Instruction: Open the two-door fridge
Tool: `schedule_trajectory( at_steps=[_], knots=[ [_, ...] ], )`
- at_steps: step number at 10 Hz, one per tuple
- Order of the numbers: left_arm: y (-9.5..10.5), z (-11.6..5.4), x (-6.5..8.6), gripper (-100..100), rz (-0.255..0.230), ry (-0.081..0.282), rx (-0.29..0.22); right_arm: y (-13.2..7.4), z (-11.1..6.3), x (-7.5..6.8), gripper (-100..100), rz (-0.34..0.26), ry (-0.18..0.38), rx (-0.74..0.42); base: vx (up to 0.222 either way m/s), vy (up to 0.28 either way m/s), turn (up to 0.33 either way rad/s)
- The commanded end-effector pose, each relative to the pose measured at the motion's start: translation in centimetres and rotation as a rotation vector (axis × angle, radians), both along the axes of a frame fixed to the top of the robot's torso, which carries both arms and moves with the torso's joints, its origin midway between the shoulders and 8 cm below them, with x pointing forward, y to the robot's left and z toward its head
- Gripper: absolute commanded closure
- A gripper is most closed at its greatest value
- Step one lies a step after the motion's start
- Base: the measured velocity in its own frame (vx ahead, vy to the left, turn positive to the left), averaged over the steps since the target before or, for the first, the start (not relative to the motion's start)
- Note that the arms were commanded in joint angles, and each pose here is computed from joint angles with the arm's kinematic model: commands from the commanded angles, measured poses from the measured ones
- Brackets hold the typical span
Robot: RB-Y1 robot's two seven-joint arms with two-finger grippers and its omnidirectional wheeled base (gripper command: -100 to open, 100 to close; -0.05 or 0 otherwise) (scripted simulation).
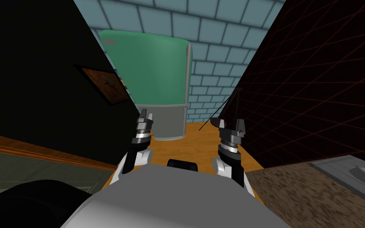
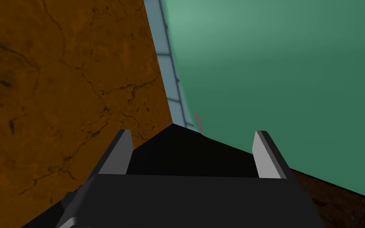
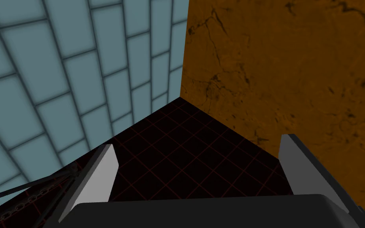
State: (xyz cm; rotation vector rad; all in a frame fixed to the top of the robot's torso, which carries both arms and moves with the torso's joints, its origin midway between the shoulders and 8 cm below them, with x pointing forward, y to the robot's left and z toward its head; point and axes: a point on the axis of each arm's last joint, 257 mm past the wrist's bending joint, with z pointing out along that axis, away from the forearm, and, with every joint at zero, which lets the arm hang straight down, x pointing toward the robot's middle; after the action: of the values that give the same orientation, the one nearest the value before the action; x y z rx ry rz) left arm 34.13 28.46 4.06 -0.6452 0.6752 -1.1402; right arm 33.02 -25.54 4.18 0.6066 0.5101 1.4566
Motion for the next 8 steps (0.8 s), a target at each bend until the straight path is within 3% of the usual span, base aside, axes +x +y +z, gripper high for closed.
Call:
schedule_trajectory(
  at_steps=[1,8],
  knots=[
    [0.00,0.00,0.00,0,0.000,0.000,0.000,0.00,0.00,0.00,0,0.000,0.000,0.000,0.000,0.000,0.000],
    [0.00,0.02,-0.01,0,0.000,0.000,0.000,0.00,0.01,-0.01,0,0.000,0.000,0.000,0.000,0.000,0.000]
  ],
)
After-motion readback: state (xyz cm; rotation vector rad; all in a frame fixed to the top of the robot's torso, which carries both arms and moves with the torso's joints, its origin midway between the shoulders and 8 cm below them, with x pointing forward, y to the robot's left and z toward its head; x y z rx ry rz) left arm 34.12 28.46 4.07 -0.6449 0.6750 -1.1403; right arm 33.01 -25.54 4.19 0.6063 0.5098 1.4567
